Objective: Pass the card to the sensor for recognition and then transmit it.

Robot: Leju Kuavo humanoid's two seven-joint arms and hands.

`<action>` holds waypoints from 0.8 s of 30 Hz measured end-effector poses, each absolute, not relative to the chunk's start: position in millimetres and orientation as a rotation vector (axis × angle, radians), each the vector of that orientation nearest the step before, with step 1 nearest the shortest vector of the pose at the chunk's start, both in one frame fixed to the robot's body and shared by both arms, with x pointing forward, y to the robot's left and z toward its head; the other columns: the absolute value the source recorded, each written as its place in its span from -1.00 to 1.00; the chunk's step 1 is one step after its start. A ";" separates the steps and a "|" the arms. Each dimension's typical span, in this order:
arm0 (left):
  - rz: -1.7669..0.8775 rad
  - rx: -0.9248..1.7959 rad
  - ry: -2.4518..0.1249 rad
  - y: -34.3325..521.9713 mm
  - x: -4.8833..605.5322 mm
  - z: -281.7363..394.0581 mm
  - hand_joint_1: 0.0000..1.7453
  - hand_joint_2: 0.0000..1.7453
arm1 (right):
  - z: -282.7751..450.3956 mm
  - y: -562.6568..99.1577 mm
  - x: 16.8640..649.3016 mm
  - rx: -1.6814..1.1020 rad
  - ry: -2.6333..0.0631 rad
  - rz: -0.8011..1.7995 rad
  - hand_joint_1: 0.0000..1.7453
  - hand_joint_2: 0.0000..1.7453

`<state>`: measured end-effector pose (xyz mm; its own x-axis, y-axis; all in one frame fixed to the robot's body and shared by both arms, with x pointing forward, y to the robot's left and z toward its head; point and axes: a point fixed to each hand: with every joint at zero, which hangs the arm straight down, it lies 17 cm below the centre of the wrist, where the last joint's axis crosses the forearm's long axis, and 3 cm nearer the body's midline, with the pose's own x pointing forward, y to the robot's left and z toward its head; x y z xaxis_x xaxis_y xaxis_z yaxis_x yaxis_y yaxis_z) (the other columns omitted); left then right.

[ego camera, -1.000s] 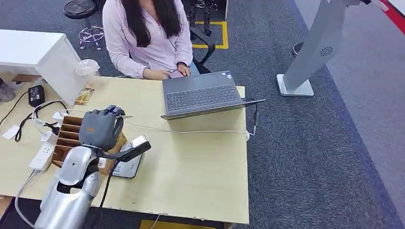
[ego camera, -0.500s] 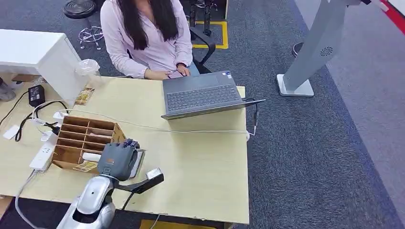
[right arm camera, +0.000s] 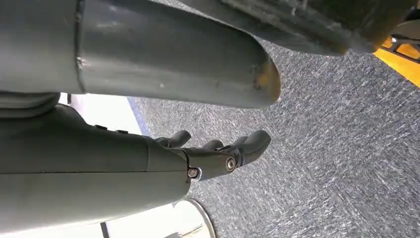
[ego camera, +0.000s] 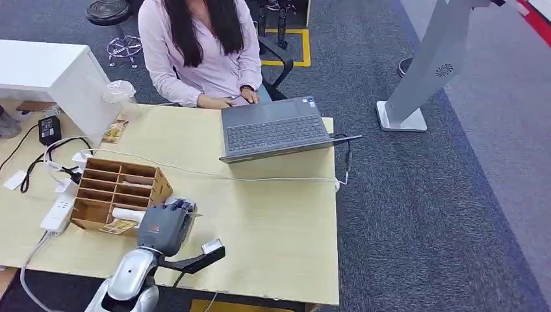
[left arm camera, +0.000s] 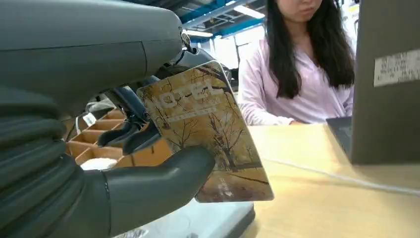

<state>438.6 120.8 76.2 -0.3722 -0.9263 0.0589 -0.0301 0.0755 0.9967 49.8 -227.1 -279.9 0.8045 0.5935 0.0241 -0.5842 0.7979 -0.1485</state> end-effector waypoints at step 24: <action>-1.431 1.112 -1.393 149.1 442.2 56.6 1.00 1.00 | -280.0 -227.5 49.0 -0.137 -0.070 0.655 -1.00 -1.00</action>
